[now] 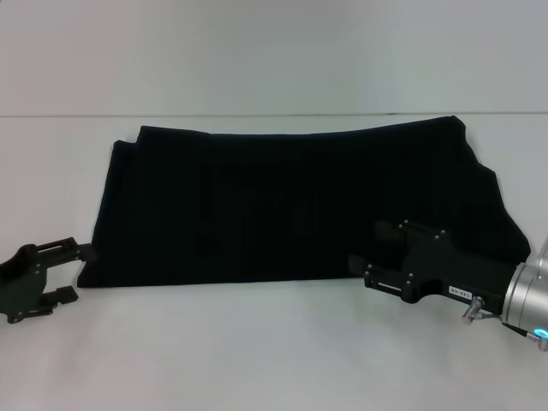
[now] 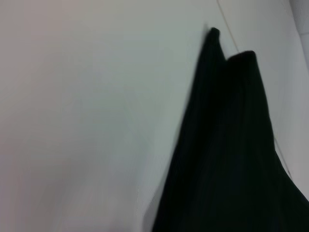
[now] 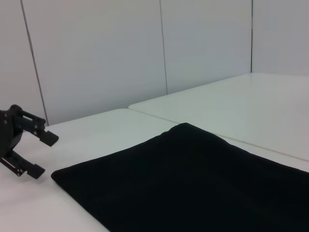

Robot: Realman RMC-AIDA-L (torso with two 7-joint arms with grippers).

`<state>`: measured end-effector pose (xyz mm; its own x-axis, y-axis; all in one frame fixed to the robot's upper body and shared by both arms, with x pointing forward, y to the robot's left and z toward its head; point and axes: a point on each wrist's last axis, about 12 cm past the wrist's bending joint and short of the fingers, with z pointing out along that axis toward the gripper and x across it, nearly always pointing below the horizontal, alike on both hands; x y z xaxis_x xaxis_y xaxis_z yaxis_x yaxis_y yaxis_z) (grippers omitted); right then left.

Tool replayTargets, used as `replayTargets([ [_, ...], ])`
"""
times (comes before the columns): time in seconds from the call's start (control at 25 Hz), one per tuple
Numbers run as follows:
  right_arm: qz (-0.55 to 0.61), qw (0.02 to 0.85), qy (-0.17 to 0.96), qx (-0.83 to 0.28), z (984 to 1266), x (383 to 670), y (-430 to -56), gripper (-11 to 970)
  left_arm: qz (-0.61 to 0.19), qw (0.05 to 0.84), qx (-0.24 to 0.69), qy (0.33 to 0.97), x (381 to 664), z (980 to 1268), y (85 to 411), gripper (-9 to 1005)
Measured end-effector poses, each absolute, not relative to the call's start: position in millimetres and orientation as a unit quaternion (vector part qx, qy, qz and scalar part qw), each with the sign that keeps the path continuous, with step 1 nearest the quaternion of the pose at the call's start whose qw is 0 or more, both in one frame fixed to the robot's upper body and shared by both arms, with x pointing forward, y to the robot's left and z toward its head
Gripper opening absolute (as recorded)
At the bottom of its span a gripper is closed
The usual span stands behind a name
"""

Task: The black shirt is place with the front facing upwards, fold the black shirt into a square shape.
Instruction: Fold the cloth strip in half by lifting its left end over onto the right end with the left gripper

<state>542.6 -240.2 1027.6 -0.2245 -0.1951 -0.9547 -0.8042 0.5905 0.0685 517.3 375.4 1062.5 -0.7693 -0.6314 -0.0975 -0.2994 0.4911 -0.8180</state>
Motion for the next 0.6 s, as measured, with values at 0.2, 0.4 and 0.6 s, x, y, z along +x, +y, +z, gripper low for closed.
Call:
replayTargets([
  [0.2,0.294,0.519,0.725,-0.345,1028.1,543.3,-239.5,764,-0.419,0.196,-0.291,0.837,520.1,1058.4,373.6,820],
  [0.4,0.294,0.519,0.724,-0.346,1028.3,543.7,-238.9,764,-0.419,0.195,-0.299,0.835,521.2,1056.2,372.7,819],
  [0.6,0.295,0.519,0.724,-0.345,1028.4,543.9,-238.3,764,-0.415,0.194,-0.301,0.836,523.3,1056.1,372.2,818],
])
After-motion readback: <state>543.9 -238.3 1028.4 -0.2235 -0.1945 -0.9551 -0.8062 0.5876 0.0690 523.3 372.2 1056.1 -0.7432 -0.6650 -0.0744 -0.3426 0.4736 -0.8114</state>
